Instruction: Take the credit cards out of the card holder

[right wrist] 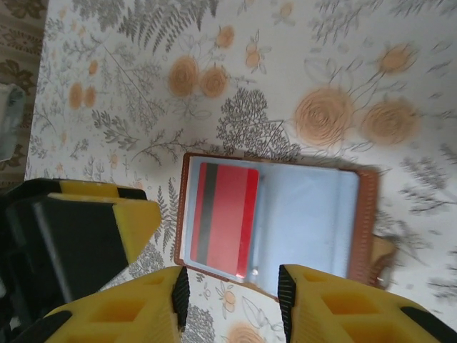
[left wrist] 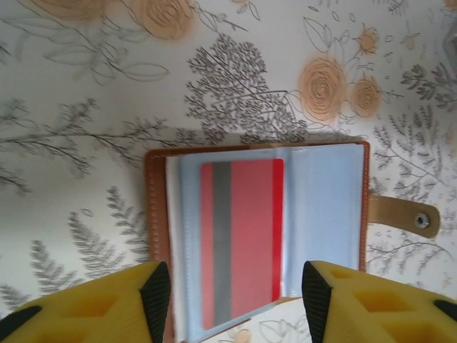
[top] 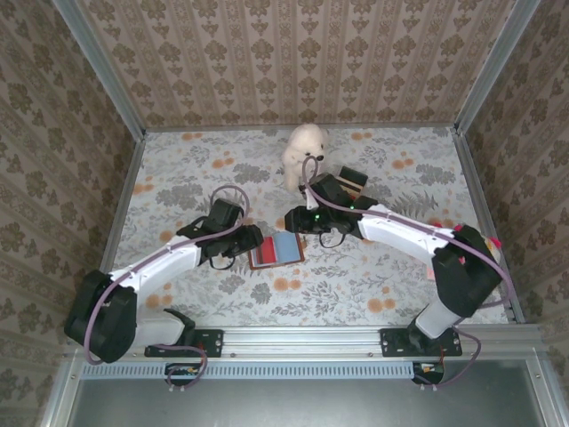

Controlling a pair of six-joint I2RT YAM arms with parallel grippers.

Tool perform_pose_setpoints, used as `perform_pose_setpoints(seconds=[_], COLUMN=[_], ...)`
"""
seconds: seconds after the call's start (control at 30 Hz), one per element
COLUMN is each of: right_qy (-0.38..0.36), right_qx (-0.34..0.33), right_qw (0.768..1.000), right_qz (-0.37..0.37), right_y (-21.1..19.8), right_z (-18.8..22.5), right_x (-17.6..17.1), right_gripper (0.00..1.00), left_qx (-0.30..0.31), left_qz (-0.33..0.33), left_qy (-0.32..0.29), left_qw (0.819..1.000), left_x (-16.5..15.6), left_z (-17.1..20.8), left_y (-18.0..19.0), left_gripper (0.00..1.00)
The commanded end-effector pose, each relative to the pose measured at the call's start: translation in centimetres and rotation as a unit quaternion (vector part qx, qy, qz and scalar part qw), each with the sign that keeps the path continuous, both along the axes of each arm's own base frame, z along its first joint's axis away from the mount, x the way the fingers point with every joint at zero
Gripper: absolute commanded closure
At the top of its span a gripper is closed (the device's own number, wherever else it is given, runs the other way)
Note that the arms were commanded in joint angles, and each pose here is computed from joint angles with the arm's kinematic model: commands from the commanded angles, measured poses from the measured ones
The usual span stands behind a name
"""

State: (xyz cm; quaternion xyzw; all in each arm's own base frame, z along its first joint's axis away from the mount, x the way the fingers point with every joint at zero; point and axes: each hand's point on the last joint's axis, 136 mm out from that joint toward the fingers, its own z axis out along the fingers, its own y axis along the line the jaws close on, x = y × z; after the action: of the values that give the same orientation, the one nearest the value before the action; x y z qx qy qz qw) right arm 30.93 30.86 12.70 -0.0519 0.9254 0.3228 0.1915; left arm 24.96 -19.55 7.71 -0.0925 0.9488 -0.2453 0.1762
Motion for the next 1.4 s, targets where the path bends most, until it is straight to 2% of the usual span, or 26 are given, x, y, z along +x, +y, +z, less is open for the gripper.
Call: perform_pose_setpoints(seconds=[0.0,0.2,0.33,0.67,0.87,1.37], right_qy=[0.044,0.080,0.110,0.128,0.133,0.146], right_qx=[0.035,0.027,0.012,-0.015,-0.010,0.002], right_qw=[0.998,0.996,0.994,0.992,0.991,0.988], right_qz=[-0.004,-0.004,0.005,0.012,0.021,0.044], right_y=[2.9,4.8,5.2,5.1,5.6,6.3], right_z=[-1.2,-4.0,-5.6,-7.7,-8.2,-9.2], right_x=[-0.2,-0.3,-0.9,-1.1,-1.1,-1.5], right_gripper=[0.60,0.61,0.67,0.69,0.72,0.76], left_qx=[-0.029,-0.017,-0.014,0.000,-0.013,0.011], left_qz=[0.000,0.003,0.006,0.023,0.030,0.025], left_qy=[-0.004,0.019,0.031,0.048,0.047,0.079], left_qw=[1.000,1.000,0.999,0.999,0.998,0.997], left_x=[0.6,0.7,0.6,0.0,0.4,-0.2], left_z=[0.0,-1.7,-2.3,-3.8,-3.7,-5.7], left_y=[-1.8,-2.0,-1.8,-0.3,-0.6,0.1], left_gripper=[0.52,0.69,0.77,0.82,0.85,0.86])
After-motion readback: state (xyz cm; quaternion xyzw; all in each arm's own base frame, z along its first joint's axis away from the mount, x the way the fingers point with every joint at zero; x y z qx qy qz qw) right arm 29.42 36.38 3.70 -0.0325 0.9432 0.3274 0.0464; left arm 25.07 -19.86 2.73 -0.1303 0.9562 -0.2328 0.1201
